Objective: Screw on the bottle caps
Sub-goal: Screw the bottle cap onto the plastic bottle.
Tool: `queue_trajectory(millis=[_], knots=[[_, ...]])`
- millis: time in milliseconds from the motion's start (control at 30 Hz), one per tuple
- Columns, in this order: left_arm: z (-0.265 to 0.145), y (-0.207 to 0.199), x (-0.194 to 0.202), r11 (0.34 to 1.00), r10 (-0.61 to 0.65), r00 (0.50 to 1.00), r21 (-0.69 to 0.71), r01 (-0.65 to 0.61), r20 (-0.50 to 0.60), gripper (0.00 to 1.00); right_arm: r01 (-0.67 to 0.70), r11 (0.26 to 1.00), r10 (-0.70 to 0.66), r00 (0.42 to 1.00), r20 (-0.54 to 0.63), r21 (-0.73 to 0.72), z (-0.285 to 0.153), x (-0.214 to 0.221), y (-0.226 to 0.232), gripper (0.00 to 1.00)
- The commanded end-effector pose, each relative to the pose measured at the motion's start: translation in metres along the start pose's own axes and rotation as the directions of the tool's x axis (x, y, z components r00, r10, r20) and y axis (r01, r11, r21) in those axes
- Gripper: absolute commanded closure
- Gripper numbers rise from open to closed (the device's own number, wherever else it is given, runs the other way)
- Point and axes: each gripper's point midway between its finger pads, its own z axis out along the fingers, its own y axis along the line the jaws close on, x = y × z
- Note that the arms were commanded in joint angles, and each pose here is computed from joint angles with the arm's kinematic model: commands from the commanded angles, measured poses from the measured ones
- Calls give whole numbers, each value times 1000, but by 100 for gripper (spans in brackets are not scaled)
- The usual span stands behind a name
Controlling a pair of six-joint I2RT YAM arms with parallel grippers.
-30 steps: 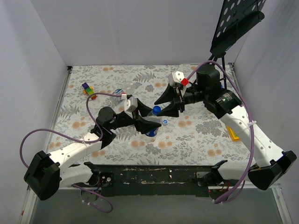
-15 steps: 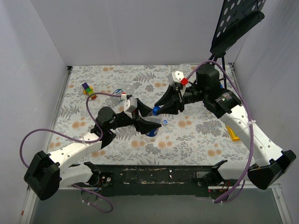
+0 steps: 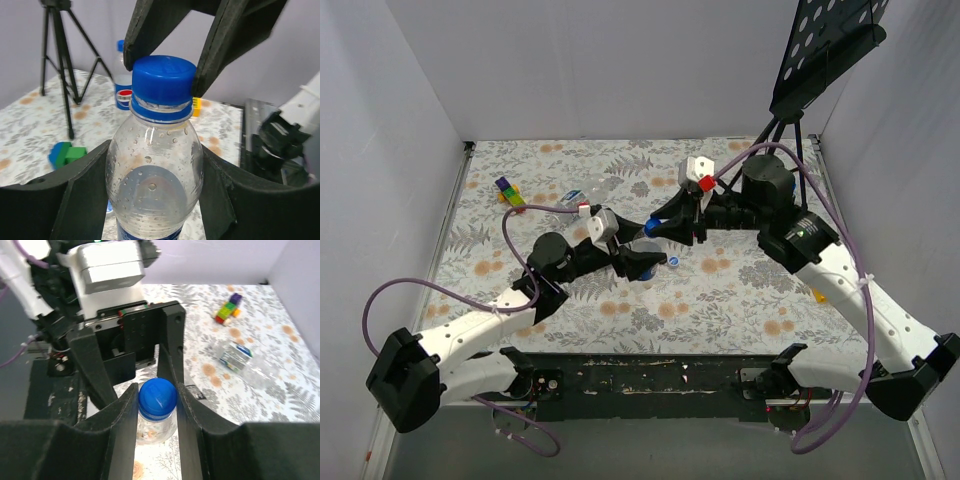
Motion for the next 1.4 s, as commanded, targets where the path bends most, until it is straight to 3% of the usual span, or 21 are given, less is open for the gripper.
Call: queue_trajectory(millis=[0, 100, 233, 367, 467, 600, 767, 933, 1100, 1367], knots=[[4, 28, -71, 937, 240, 955, -300, -181, 172, 81, -131, 973, 152, 983, -100, 189, 15, 42, -3, 88], [2, 41, -78, 866, 300, 936, -464, -187, 183, 80, -170, 925, 222, 968, -120, 340, 19, 57, -10, 89], [-3, 53, -72, 772, 357, 922, -603, -202, 149, 81, -246, 776, 366, 925, -98, 581, 7, 85, -29, 90], [-1, 62, -57, 747, 321, 940, -641, -178, 113, 82, -303, 722, 389, 921, -3, 622, 1, 87, -31, 90], [5, 57, -45, 785, 265, 960, -597, -163, 87, 82, -319, 768, 359, 932, 39, 555, 3, 60, -22, 79], [7, 46, -25, 858, 175, 984, -496, -134, 38, 82, -294, 807, 300, 951, 72, 512, -7, 18, -18, 48], [-6, 35, -19, 943, 83, 997, -323, -79, -2, 80, -268, 889, 253, 963, 89, 371, -26, -22, -13, 30], [-17, 27, -13, 986, 52, 997, -153, -61, -58, 79, -218, 962, 209, 975, 71, 165, -31, -30, -6, 29], [-20, 10, 1, 999, 25, 995, 44, -21, -93, 78, -92, 993, 98, 992, 84, -72, -18, -33, 12, 34], [-29, 2, 4, 988, 16, 995, 153, 0, -103, 77, -15, 981, 29, 997, 71, -191, -2, -27, 7, 35]])
